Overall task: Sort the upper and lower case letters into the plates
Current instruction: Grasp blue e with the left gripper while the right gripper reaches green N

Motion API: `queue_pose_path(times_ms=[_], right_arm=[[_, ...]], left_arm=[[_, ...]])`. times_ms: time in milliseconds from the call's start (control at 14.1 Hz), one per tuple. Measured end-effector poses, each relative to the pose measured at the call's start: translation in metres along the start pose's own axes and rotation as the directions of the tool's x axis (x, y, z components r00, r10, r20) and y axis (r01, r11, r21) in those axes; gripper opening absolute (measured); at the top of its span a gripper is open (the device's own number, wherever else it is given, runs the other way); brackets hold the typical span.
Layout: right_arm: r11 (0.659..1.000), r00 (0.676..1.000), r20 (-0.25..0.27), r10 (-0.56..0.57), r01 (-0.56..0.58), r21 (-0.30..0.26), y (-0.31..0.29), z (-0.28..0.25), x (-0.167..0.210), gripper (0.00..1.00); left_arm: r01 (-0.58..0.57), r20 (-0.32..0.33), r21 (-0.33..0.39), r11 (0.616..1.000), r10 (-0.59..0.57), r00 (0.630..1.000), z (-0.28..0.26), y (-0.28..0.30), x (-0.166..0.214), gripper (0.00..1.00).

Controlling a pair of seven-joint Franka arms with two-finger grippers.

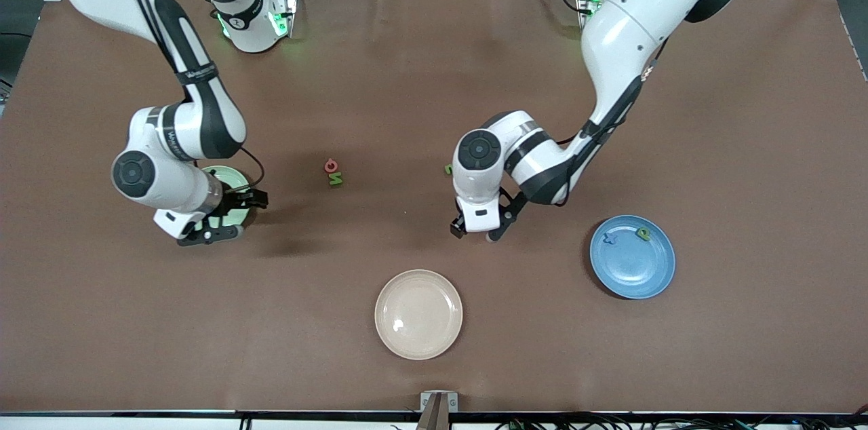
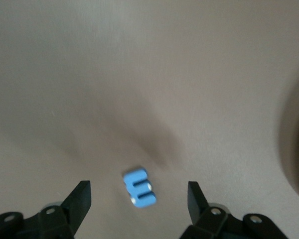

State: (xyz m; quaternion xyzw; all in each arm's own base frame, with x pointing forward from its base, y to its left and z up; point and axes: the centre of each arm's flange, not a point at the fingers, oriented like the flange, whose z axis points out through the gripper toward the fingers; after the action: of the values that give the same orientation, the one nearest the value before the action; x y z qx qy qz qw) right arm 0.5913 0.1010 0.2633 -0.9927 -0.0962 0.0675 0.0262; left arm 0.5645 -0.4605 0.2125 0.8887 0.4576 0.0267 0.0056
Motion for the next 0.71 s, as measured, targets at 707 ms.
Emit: queue_pose_path(times_ms=[707], right_arm=[[0.993, 0.99, -0.085, -0.113, 0.11, -0.037, -0.172, 0.066, -0.009, 1.0]], left_arm=[[0.146, 0.037, 0.034, 0.989, -0.147, 0.988, 0.034, -0.005, -0.004, 0.63]])
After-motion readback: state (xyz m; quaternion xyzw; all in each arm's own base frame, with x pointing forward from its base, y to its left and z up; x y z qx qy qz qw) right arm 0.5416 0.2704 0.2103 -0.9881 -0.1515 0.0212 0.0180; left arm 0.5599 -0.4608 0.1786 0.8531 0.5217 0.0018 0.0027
